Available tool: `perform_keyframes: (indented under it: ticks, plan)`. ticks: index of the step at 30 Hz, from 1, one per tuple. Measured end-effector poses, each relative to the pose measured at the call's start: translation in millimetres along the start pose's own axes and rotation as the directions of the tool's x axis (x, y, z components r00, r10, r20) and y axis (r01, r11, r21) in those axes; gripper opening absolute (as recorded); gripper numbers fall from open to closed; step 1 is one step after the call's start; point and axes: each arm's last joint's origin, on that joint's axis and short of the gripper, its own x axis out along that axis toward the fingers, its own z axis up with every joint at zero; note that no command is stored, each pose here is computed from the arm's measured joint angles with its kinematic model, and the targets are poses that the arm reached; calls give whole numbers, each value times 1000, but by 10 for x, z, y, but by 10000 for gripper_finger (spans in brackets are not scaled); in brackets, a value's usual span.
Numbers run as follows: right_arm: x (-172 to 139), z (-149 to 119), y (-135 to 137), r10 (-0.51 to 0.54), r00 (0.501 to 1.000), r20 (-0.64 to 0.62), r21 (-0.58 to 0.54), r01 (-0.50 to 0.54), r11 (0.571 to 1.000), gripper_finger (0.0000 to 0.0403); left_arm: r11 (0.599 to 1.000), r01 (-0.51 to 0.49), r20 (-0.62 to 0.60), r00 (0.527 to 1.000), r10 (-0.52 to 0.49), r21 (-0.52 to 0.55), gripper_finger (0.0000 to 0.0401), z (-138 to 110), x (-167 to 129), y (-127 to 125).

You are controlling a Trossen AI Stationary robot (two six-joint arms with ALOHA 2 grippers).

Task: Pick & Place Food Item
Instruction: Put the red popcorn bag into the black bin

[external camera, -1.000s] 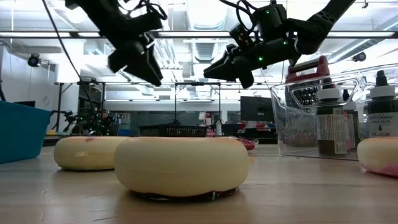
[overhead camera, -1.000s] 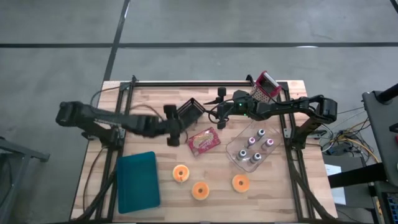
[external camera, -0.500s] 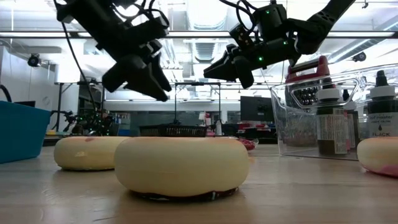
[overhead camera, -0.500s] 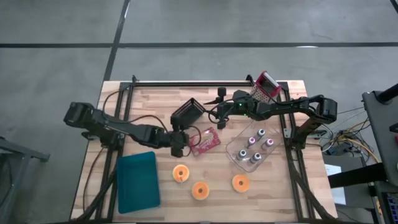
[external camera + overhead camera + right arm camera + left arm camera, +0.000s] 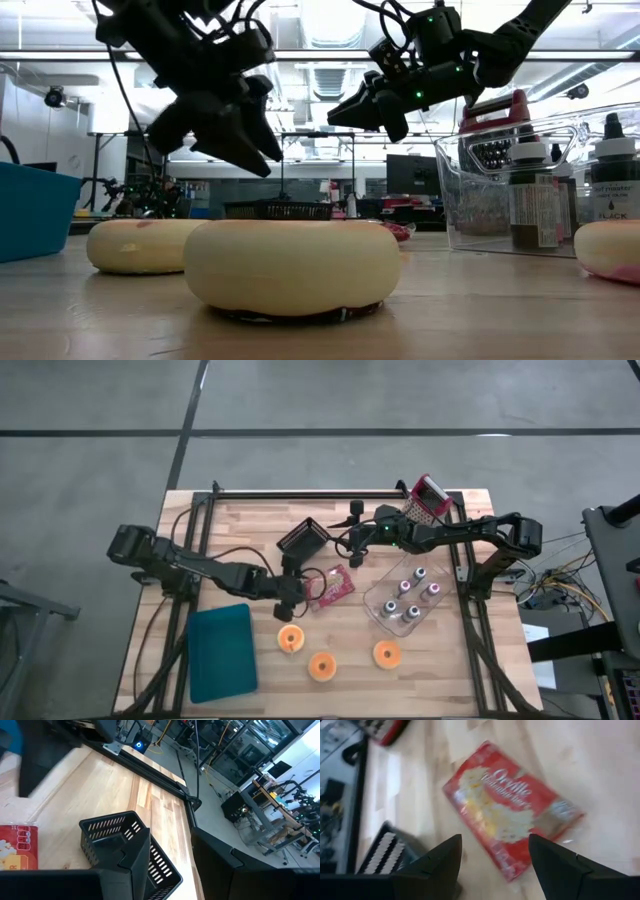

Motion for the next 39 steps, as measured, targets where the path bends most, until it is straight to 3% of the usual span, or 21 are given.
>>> perform_keyframes:
  ticks: [5, 13, 32, 39]
  plan:
    - [0, 0, 0, 0, 1000, 0, 0, 0, 1000, 139, 996, 71, 1, 997, -71, 59, 234, 17, 36, -189]
    - [0, 0, 0, 0, 1000, 0, 2, 0, 1000, 139, 983, 34, -70, 997, -22, 178, 234, -30, 226, -500]
    - [0, 0, 0, 0, 1000, 0, 1, 0, 1000, 139, 974, 20, -101, 995, 3, 226, 234, -100, 449, -569]
    - [0, 0, 0, 0, 1000, 0, 1, 0, 1000, 139, 978, 10, -123, 992, 16, 208, 234, -142, 538, -489]
